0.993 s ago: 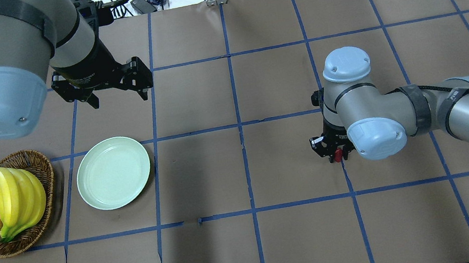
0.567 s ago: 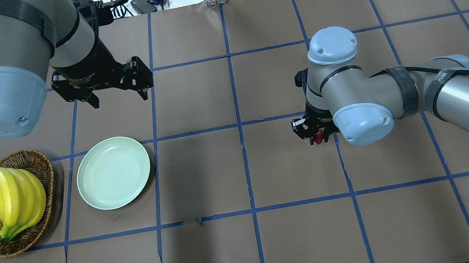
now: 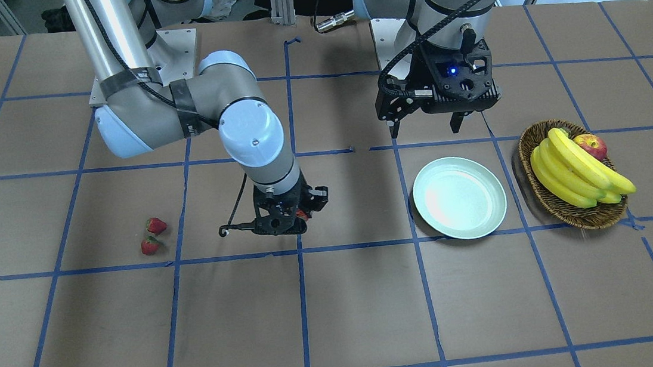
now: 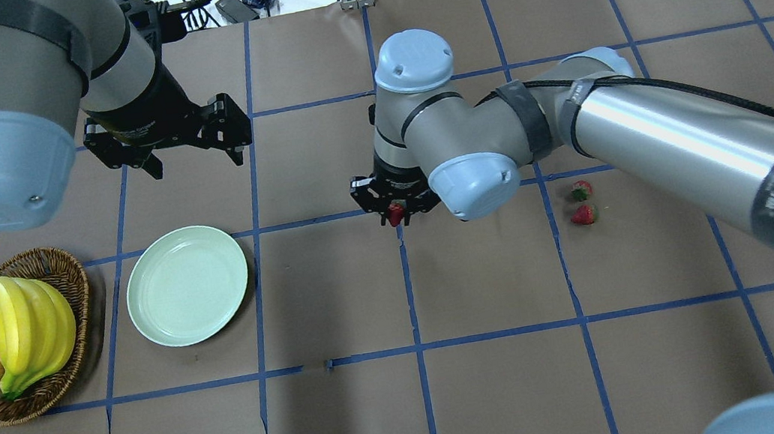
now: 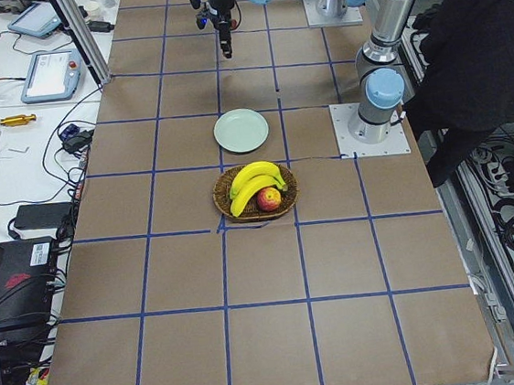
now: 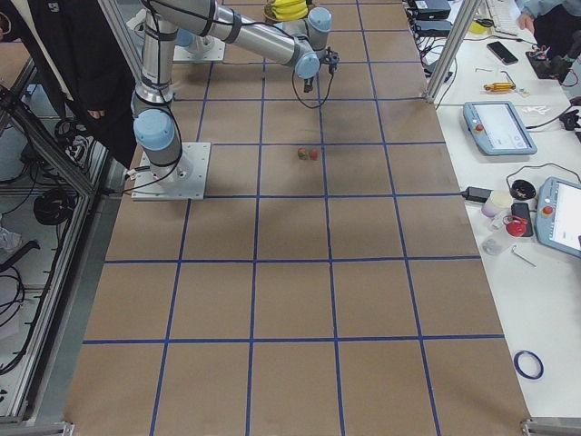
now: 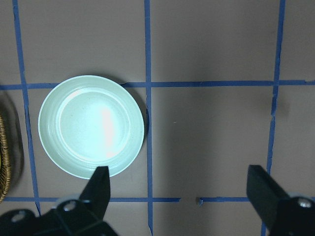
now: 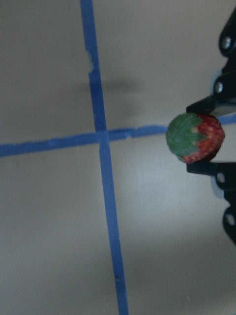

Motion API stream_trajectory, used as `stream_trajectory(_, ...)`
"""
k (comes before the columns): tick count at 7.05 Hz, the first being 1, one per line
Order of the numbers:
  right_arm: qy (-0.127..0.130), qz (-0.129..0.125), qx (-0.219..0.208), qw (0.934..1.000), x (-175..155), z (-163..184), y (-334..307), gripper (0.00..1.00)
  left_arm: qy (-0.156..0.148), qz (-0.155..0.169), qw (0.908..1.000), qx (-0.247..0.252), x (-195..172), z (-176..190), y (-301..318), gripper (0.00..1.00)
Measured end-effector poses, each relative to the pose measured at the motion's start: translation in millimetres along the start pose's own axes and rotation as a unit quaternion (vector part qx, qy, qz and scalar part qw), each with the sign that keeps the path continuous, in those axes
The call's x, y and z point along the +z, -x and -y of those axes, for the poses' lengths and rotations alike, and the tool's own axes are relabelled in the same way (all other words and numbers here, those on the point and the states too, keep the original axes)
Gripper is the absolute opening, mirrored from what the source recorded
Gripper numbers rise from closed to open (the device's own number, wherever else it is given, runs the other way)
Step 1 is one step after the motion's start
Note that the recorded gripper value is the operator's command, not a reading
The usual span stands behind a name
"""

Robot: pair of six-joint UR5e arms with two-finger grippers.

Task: Collect all strawberries into plate
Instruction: 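Carry the strawberry with the right gripper toward the plate side, then open the right gripper to set the strawberry down mid-table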

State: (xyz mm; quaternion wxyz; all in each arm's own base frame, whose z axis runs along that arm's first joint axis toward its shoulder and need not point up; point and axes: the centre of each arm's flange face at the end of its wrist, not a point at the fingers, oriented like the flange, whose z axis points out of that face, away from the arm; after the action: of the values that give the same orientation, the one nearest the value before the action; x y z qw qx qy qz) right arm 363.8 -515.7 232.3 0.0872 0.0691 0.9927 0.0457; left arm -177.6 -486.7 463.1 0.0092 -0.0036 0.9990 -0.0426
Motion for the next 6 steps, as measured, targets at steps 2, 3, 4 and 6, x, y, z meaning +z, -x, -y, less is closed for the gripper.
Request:
stream_trajectory(2, 0.011, 0.005, 0.009, 0.9999, 18, -5, 29, 0.16, 0.0, 0.0, 1.0, 0.0, 0, 0, 0, 1.0)
stream_trajectory(3, 0.018, 0.001, 0.011, 0.9998, 27, -8, 30, 0.74, 0.001, 0.0, 1.0, -0.001, 0, 0, 0, 1.0)
stream_trajectory(4, 0.028, -0.005, 0.012, 0.9995, 39, -13, 26, 1.0, 0.001, -0.001, 1.0, -0.001, 1, 0, 0, 1.0)
stream_trajectory(6, 0.04, 0.001, 0.013, 0.9991, 52, -21, 21, 1.0, 0.002, -0.001, 1.0, 0.0, 2, 1, 0, 1.0)
